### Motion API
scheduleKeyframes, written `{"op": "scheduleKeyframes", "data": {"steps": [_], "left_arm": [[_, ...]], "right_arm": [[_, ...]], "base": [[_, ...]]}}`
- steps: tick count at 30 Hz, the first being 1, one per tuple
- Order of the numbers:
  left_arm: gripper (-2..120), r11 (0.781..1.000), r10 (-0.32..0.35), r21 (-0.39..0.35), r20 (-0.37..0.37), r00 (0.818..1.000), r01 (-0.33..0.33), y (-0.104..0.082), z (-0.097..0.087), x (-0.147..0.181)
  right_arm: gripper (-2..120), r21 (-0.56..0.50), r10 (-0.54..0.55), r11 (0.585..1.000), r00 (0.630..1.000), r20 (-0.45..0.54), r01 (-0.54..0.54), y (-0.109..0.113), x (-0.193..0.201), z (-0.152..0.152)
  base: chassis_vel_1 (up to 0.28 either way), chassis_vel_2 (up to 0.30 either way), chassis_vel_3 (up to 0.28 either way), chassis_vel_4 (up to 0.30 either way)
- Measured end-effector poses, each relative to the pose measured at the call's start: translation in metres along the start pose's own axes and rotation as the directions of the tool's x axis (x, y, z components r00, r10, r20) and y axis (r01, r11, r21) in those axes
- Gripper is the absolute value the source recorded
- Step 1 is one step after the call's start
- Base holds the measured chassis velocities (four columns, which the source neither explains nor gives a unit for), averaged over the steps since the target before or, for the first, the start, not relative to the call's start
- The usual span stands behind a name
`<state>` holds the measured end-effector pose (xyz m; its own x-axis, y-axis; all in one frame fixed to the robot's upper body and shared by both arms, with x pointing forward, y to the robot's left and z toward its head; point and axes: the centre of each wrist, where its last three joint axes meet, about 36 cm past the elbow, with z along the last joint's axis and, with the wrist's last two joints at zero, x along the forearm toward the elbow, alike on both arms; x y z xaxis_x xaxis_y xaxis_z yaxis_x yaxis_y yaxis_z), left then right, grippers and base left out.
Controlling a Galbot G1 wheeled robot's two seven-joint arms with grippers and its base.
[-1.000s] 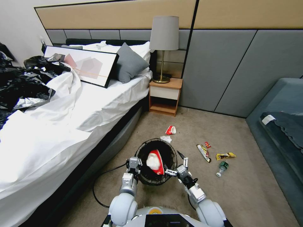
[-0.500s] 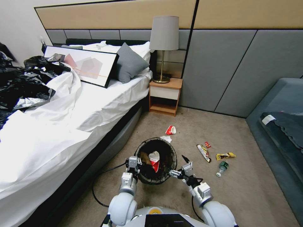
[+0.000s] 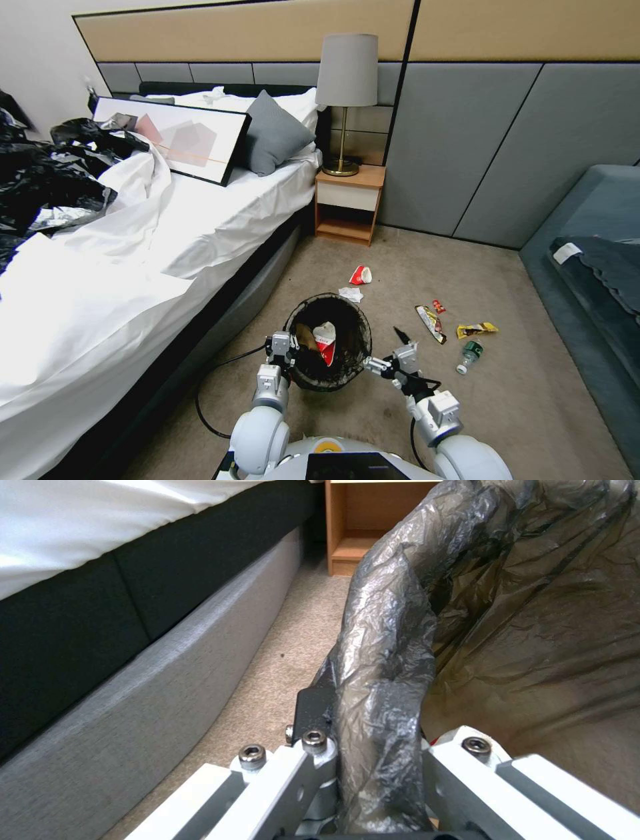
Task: Pick up the trash bin, then pick up the garbage from the floor and place it into the trash bin.
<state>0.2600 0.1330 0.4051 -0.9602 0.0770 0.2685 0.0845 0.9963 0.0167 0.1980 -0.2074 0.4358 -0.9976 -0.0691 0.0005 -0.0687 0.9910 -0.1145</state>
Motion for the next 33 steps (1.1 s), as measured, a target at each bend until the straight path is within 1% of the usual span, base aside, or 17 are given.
{"op": "scheduleKeyframes", "data": {"steps": [3,4,5,7,10,12,17,27,33], "left_arm": [[1,1.000,-0.009,0.000,0.003,1.000,0.009,0.002,-0.001,0.001],[1,1.000,-0.010,0.001,0.006,1.000,0.010,0.003,-0.002,0.002],[1,1.000,-0.010,0.001,0.006,1.000,0.010,0.003,-0.002,0.002],[1,1.000,-0.011,0.002,0.009,1.000,0.011,0.003,-0.003,0.002],[1,1.000,-0.011,0.002,0.009,1.000,0.011,0.003,-0.004,0.003],[1,1.000,-0.011,0.003,0.011,1.000,0.011,0.003,-0.004,0.003],[1,1.000,-0.012,0.002,0.013,1.000,0.012,0.003,-0.005,0.004],[1,1.000,-0.011,0.001,0.015,1.000,0.011,0.003,-0.006,0.005],[1,1.000,-0.012,0.000,0.015,1.000,0.012,0.003,-0.006,0.005]], "right_arm": [[100,-0.002,0.057,0.998,0.998,0.030,-0.057,0.001,0.003,0.004],[100,-0.009,0.094,0.996,0.995,0.045,-0.094,0.001,0.005,0.007],[100,-0.009,0.094,0.996,0.995,0.045,-0.094,0.001,0.005,0.007],[100,-0.020,0.144,0.990,0.986,0.082,-0.142,0.001,0.006,0.011],[100,-0.027,0.170,0.985,0.980,0.099,-0.169,0.002,0.006,0.014],[100,-0.031,0.223,0.975,0.967,0.123,-0.220,0.003,0.007,0.019],[100,-0.019,0.245,0.969,0.961,0.129,-0.245,0.003,0.009,0.028],[100,-0.031,0.272,0.962,0.953,0.132,-0.270,0.006,0.007,0.036],[100,-0.049,0.280,0.960,0.942,0.183,-0.276,0.001,0.004,0.040]], "base": [[0.000,0.000,0.000,0.000],[0.000,0.000,0.000,0.000],[0.000,0.000,0.000,0.000],[0.000,0.000,0.000,0.000],[0.000,0.000,0.000,0.000],[0.000,0.000,0.000,0.000],[0.000,0.000,0.000,0.000],[0.000,0.000,0.000,0.000],[0.000,0.000,0.000,0.000]]}}
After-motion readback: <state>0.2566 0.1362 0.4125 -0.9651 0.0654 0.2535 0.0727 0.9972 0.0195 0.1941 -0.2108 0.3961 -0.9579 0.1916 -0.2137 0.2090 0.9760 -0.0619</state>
